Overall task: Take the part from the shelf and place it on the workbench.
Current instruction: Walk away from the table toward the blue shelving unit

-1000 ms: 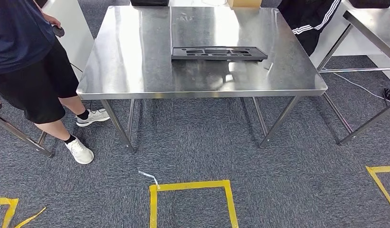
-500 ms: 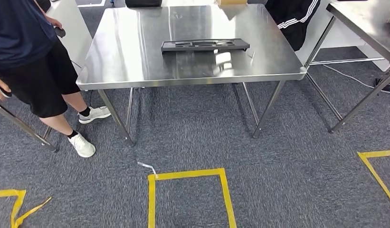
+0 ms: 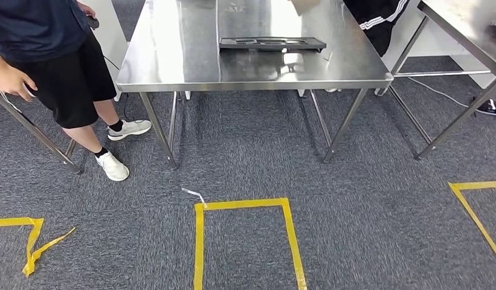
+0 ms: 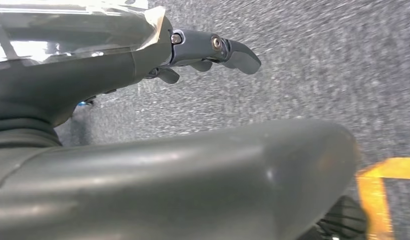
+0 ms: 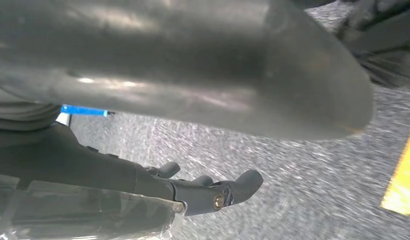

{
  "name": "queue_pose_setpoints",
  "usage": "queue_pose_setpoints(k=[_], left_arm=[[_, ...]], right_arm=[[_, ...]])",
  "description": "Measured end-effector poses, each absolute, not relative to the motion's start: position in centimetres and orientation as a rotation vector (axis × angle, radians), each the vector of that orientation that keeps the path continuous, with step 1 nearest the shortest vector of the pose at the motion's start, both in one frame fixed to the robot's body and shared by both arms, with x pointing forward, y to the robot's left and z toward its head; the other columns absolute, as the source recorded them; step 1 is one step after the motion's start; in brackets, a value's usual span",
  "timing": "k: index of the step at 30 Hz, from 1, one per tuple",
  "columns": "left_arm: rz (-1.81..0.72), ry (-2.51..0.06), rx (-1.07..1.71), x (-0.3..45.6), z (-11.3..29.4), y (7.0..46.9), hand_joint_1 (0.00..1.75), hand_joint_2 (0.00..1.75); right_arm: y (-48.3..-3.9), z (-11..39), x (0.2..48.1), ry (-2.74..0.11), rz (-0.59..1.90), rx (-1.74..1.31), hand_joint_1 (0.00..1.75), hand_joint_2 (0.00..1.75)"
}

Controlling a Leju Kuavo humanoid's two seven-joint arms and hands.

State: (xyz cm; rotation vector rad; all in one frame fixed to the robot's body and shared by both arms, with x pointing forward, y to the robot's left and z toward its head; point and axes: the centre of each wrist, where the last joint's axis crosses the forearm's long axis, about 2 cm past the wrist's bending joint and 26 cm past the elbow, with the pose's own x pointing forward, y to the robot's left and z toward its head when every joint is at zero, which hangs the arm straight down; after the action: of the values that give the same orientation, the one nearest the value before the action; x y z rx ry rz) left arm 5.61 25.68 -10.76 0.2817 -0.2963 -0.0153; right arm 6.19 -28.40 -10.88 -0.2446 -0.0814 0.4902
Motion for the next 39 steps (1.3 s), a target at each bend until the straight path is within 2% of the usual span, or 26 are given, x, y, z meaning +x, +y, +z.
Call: queue_pose_setpoints(k=[36, 39], left_arm=[[-0.002, -0.296, 0.287, 5.75, -10.71, 25.33, 0.00, 0.00], [-0.011, -0.298, 0.289, 5.72, -10.71, 25.29, 0.00, 0.00]], right_arm=[[-28.25, -10.79, 6.69, -0.119, 0.583, -0.275, 0.00, 0.00], [-28.28, -10.77, 6.81, -0.122, 0.590, -0.287, 0.00, 1.31]])
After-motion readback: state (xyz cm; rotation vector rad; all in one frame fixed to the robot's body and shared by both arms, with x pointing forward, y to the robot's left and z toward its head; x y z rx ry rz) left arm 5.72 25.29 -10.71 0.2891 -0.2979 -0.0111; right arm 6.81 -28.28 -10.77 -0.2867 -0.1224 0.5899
